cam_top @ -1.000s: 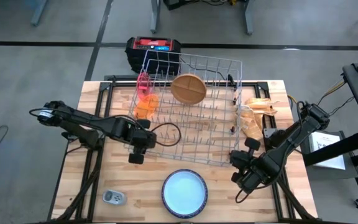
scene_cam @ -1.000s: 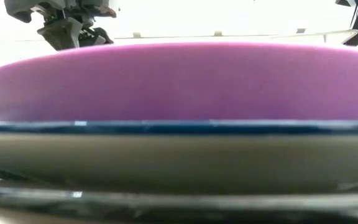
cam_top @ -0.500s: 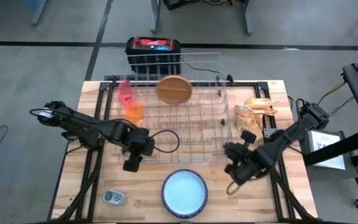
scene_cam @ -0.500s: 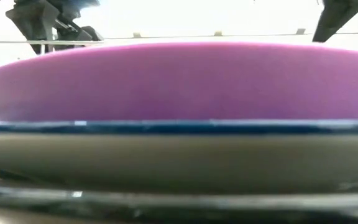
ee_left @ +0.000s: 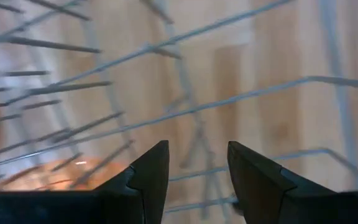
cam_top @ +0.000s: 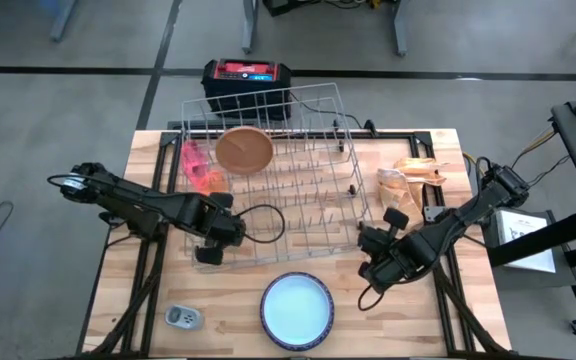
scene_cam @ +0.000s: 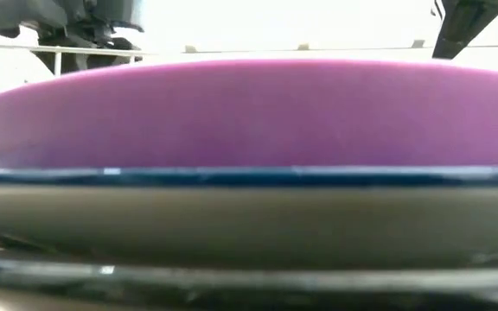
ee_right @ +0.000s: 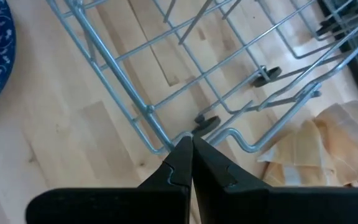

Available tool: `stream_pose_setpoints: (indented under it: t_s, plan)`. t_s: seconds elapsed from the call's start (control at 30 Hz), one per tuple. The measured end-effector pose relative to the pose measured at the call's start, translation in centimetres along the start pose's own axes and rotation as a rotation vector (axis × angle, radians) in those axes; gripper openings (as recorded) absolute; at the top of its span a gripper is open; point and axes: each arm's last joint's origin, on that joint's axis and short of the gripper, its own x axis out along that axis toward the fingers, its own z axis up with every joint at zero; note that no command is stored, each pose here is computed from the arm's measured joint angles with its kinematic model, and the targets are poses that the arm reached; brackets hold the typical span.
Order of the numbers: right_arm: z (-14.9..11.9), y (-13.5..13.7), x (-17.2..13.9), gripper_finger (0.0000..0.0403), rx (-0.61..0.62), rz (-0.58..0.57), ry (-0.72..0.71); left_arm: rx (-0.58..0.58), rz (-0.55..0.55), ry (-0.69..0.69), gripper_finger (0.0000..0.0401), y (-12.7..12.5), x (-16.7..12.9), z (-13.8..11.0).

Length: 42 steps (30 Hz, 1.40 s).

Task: Sort dishes
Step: Adjust the dish rack on the table

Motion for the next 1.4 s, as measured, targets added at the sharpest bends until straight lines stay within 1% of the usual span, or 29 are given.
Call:
stream_pose_setpoints:
  t_s: [0.1,0.2,0.37,0.47,0.53,0.63,0.7,0.77,0.83,0.9,1.0,1.13,1.3,1.4]
  plan:
    - [0.1,0.3,0.0,0.0000,0.000,0.041,-0.002,0.003,0.081,0.017,0.0153,0.3,-0.1,-0.2]
    - [0.3,0.5,0.0,0.0000,0.008,0.061,-0.012,0.009,0.129,0.026,0.0153,0.4,-0.1,-0.3]
    - [0.5,0.7,-0.3,0.0000,0.027,0.088,-0.018,0.015,0.197,0.020,0.0153,0.6,-0.3,-0.4]
    - [0.7,1.0,-0.8,0.0000,0.038,0.145,0.013,0.014,0.211,0.007,0.0153,0.9,-0.8,-0.4]
    - [0.9,1.0,-1.2,0.0000,0.043,0.168,0.026,0.011,0.234,-0.011,0.0153,1.0,-1.6,-0.1]
    - [0.9,1.1,-1.8,0.0000,0.056,0.189,0.027,-0.002,0.251,-0.059,0.0153,1.4,-3.5,0.4]
    - [0.9,1.4,-2.5,0.0000,0.048,0.213,0.012,-0.014,0.245,-0.097,0.0153,1.5,-5.1,0.8]
    - [0.9,1.6,-3.4,0.0000,0.035,0.216,-0.036,-0.009,0.215,-0.139,0.0153,1.2,-6.7,1.1]
    - [1.2,1.5,-4.2,0.0000,0.026,0.181,-0.128,0.011,0.158,-0.185,0.0153,0.6,-8.1,1.2]
    - [1.7,0.9,-4.8,0.0000,0.034,0.124,-0.206,0.046,0.125,-0.223,0.0153,-0.4,-9.0,1.3]
    - [2.8,-0.2,-4.5,0.0000,0.049,0.043,-0.253,0.076,0.098,-0.246,0.0153,-2.1,-9.6,0.9]
    - [5.4,-2.6,-2.5,0.0000,0.096,-0.044,-0.213,0.036,0.070,-0.223,0.0153,-4.1,-8.7,0.1]
    - [8.2,-6.2,0.6,0.0000,0.133,-0.153,-0.125,-0.040,0.071,-0.158,0.0153,-5.9,-6.5,-1.2]
    - [8.8,-7.7,2.1,0.0000,0.116,-0.155,-0.045,-0.084,0.083,-0.119,0.0153,-6.4,-5.1,-1.8]
